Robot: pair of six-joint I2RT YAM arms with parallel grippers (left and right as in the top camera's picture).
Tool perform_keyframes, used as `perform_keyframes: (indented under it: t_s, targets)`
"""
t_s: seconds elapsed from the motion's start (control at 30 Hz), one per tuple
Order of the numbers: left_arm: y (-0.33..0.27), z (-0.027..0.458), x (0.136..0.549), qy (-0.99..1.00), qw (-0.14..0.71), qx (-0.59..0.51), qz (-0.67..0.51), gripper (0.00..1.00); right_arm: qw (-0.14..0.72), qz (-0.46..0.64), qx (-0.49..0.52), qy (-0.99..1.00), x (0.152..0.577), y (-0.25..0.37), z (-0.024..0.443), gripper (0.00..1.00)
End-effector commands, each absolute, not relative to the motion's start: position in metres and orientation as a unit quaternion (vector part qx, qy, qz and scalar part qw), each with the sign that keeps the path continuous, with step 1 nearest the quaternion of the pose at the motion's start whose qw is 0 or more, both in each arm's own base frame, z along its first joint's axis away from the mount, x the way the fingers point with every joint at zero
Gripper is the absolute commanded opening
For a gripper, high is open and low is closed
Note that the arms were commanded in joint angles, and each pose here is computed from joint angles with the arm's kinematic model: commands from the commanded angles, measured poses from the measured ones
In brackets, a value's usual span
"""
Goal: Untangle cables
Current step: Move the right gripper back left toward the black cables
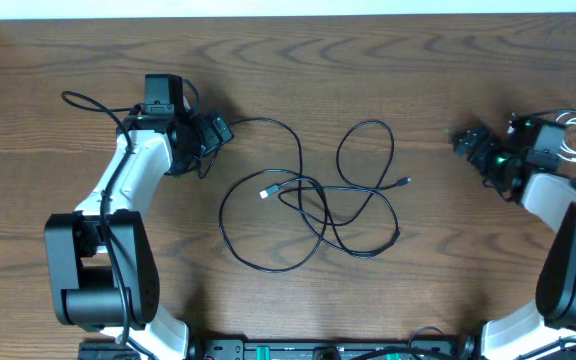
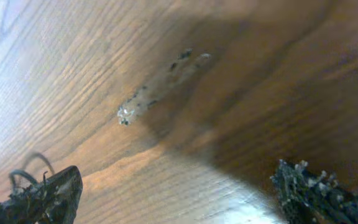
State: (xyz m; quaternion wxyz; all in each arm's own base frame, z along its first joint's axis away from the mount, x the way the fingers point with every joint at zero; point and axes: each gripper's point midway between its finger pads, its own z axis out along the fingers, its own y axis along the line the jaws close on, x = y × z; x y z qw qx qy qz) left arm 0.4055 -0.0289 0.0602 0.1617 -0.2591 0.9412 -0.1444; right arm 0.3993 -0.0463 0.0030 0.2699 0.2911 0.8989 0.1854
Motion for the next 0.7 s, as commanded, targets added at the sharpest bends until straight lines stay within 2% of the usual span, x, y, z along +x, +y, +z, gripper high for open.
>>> perform_keyframes:
  t_s: [0.0,0.07,0.1,0.17,0.2,0.27,0.3,0.33,0.37,0.43,0.5,0.57,0.63,0.67]
  targets:
    - [-0.028,0.066,0.405,0.940,0.169,-0.261,-0.142,1.00,0.001,0.155,0.346,0.925,0.249,0.012,-0.116,0.99]
    - [-0.028,0.066,0.405,0.940,0.169,-0.261,-0.143,1.00,0.002,0.156,0.336,0.929,0.250,0.017,-0.116,0.99]
    - [-0.028,0.066,0.405,0.940,0.169,-0.261,-0.143,0.93,0.001,0.156,0.335,0.929,0.250,0.018,-0.116,0.99]
    - [-0.029,0.066,0.405,0.940,0.169,-0.261,-0.143,0.58,-0.002,0.158,0.335,0.929,0.249,0.019,-0.116,0.96]
    - [-0.029,0.066,0.404,0.940,0.167,-0.262,-0.142,0.43,-0.006,0.162,0.335,0.928,0.248,0.020,-0.115,0.88]
    - [-0.029,0.064,0.399,0.942,0.157,-0.263,-0.140,0.36,-0.014,0.161,0.336,0.928,0.244,0.021,-0.115,0.73]
    - [-0.029,0.064,0.399,0.942,0.156,-0.263,-0.139,0.25,-0.018,0.159,0.337,0.928,0.242,0.021,-0.115,0.62]
    - [-0.029,0.064,0.399,0.942,0.156,-0.263,-0.139,0.10,-0.018,0.160,0.335,0.929,0.242,0.021,-0.115,0.45]
    - [-0.029,0.064,0.399,0.942,0.156,-0.263,-0.139,0.08,-0.018,0.160,0.335,0.929,0.242,0.021,-0.115,0.27]
    - [-0.029,0.064,0.398,0.942,0.155,-0.263,-0.139,0.08,-0.017,0.160,0.335,0.929,0.242,0.021,-0.115,0.10]
    - [-0.029,0.063,0.397,0.942,0.153,-0.264,-0.139,0.08,-0.017,0.159,0.335,0.929,0.242,0.021,-0.115,0.05]
    - [-0.032,0.064,0.397,0.942,0.150,-0.262,-0.147,0.08,-0.016,0.160,0.335,0.929,0.243,0.021,-0.115,0.05]
    - [-0.037,0.065,0.397,0.941,0.146,-0.258,-0.162,0.08,-0.015,0.160,0.334,0.929,0.243,0.021,-0.115,0.09]
    - [-0.039,0.066,0.396,0.941,0.144,-0.257,-0.168,0.13,-0.014,0.160,0.334,0.929,0.244,0.021,-0.115,0.12]
